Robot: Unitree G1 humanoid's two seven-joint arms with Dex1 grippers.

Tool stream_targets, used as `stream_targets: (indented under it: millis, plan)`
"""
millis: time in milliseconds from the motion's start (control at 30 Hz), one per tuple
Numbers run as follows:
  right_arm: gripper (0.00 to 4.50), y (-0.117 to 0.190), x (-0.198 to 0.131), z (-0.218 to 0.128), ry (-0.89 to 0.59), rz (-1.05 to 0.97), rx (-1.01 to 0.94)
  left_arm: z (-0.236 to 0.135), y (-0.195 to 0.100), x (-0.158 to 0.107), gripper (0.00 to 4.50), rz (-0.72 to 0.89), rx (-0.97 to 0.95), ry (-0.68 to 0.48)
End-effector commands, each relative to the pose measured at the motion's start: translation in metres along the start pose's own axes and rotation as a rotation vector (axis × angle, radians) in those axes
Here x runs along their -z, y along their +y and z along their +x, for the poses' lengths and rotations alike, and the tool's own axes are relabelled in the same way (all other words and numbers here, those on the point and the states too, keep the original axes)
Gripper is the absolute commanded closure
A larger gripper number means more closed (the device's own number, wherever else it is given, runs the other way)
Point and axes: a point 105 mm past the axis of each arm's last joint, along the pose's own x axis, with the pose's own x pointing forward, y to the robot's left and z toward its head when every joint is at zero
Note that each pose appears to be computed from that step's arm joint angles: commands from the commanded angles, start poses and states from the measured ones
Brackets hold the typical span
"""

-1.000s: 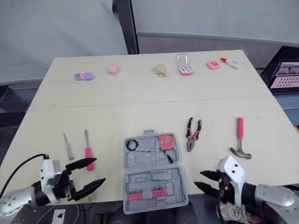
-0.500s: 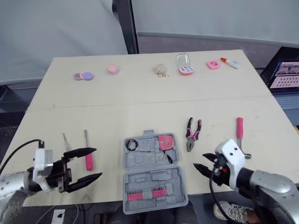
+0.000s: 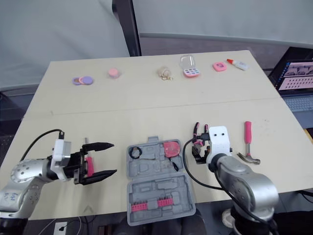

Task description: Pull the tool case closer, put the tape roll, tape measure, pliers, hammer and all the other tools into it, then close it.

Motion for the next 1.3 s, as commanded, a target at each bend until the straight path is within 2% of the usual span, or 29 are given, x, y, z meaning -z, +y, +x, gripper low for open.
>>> stream_targets:
  millis: [33,367,933,1300]
  plan:
    - [0.03,-0.016,0.001,0.007,0.019,0.071,0.111,0.005,-0.003,-0.005,0.0,0.034,0.004,-0.017]
    - [0.03,0.005,-0.005,0.018,0.028,0.166,0.07,0.007,-0.007,-0.005,0.0,0.034,-0.027,-0.021]
    - [0.03,0.028,0.003,0.041,0.078,0.126,0.03,0.011,-0.009,-0.007,0.0,0.035,-0.055,-0.033]
    - [0.03,0.023,0.014,0.04,0.12,0.081,0.081,0.012,-0.012,-0.005,0.0,0.025,-0.063,-0.035]
